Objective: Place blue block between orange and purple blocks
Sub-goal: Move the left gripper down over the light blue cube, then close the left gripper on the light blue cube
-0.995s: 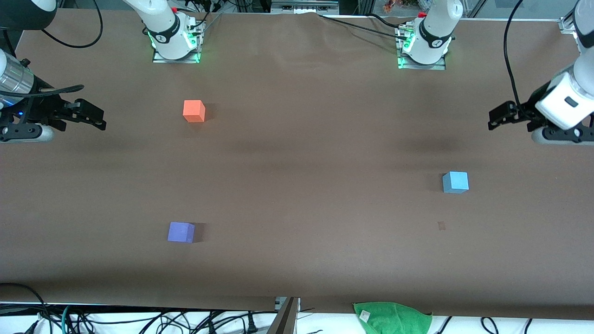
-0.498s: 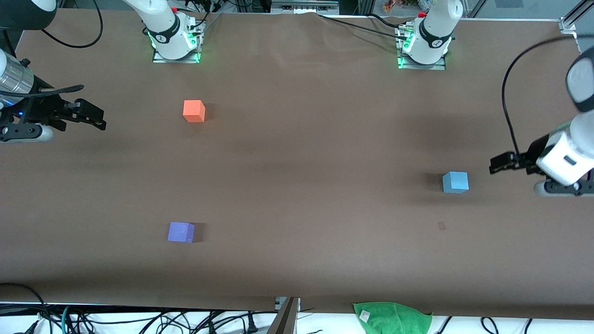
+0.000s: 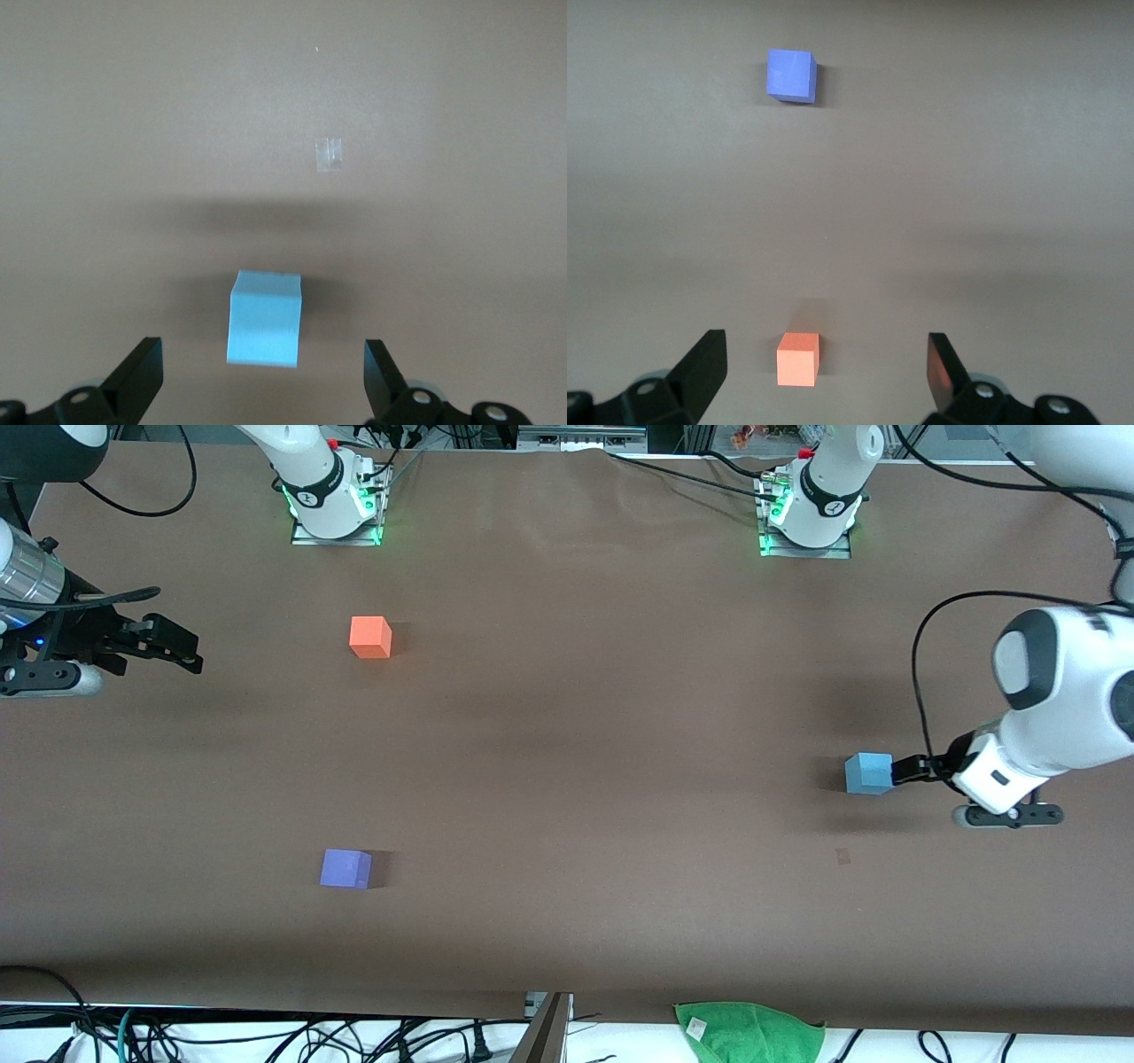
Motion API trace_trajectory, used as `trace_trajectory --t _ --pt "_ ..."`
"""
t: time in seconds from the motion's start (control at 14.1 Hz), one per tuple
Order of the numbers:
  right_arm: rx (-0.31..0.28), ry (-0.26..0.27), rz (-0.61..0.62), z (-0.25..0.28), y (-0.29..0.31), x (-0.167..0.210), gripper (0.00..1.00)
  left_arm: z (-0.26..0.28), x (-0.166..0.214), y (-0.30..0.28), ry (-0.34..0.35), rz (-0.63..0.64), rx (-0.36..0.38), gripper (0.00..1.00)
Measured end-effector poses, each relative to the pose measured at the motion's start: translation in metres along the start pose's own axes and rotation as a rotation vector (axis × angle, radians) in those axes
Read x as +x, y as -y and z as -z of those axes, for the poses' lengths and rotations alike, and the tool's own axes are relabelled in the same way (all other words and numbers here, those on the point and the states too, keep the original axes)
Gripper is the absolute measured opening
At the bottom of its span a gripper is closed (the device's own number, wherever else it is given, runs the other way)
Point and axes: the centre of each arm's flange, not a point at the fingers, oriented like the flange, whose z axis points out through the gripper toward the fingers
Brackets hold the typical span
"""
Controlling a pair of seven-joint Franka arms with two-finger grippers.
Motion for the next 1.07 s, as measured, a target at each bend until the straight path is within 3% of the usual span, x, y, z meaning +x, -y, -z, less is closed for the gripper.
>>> trace_trajectory --t 0.43,1.0,1.07 --pt "0.000 0.000 0.000 0.000 0.000 0.000 1.00 -0.087 -0.047 0.017 -0.140 -0.024 0.007 1.00" --pt "0.000 -0.001 0.000 0.000 0.000 0.000 1.00 -0.131 -0.063 0.012 -0.133 -0.050 0.002 1.00" --pt "0.000 -0.001 0.000 0.000 0.000 0.000 1.00 -0.135 -0.065 0.008 -0.125 -0.061 -0.001 0.91"
